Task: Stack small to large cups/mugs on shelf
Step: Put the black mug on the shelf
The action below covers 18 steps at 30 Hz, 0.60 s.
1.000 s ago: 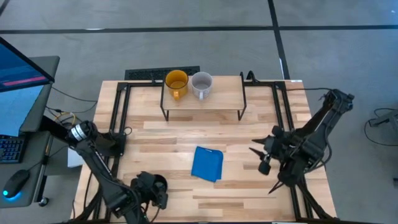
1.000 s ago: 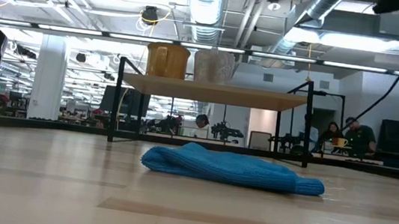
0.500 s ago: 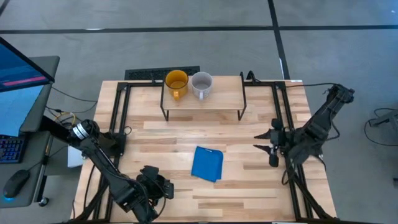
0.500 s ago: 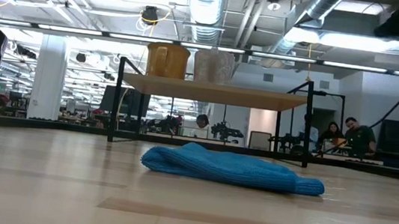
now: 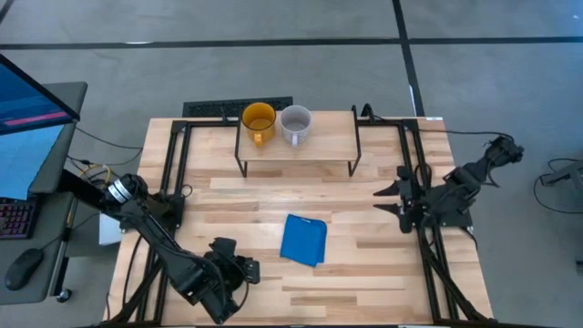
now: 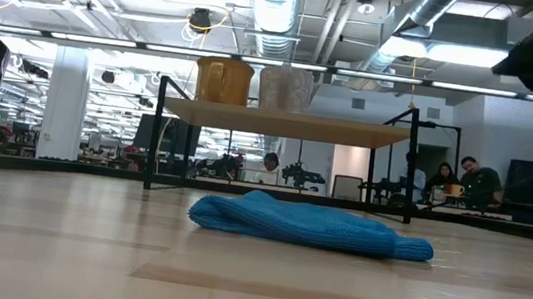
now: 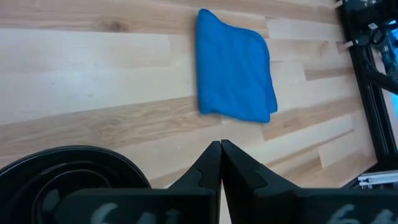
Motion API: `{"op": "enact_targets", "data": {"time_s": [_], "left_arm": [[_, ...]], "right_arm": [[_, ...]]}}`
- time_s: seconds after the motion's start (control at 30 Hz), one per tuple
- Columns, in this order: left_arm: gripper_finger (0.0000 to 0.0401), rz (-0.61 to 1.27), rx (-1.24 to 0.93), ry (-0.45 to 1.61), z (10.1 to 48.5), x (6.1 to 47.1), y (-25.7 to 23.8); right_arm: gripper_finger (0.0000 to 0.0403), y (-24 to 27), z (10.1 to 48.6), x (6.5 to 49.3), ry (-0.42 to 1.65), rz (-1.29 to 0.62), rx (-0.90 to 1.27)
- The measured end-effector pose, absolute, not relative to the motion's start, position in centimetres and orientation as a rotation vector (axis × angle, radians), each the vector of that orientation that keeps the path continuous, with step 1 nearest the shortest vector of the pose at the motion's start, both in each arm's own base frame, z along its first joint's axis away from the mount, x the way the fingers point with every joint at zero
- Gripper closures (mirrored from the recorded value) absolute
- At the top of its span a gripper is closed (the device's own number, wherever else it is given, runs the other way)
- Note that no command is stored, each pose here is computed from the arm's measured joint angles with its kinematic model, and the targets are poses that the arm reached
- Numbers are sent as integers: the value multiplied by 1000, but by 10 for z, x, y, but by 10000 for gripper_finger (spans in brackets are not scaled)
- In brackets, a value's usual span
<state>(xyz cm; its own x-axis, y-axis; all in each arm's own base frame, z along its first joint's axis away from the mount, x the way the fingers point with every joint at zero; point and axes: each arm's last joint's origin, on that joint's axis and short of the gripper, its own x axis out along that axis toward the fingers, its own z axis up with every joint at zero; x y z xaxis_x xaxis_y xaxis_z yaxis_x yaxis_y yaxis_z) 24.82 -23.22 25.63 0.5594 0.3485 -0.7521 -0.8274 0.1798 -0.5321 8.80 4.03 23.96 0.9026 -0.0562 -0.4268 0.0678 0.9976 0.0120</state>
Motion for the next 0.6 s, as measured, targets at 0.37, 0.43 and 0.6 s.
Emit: {"op": "enact_targets", "data": {"time_s": [0.37,0.43,0.6], "left_arm": [[401,891,-1099,528,256,249,-232],[401,891,-1099,528,256,249,-232],[401,892,-1095,529,256,248,-232]], "right_arm": [[221,24,241,73,332,-66,138],[221,23,241,72,323,-72,158],[221,25,227,75,300,-74,214]]}}
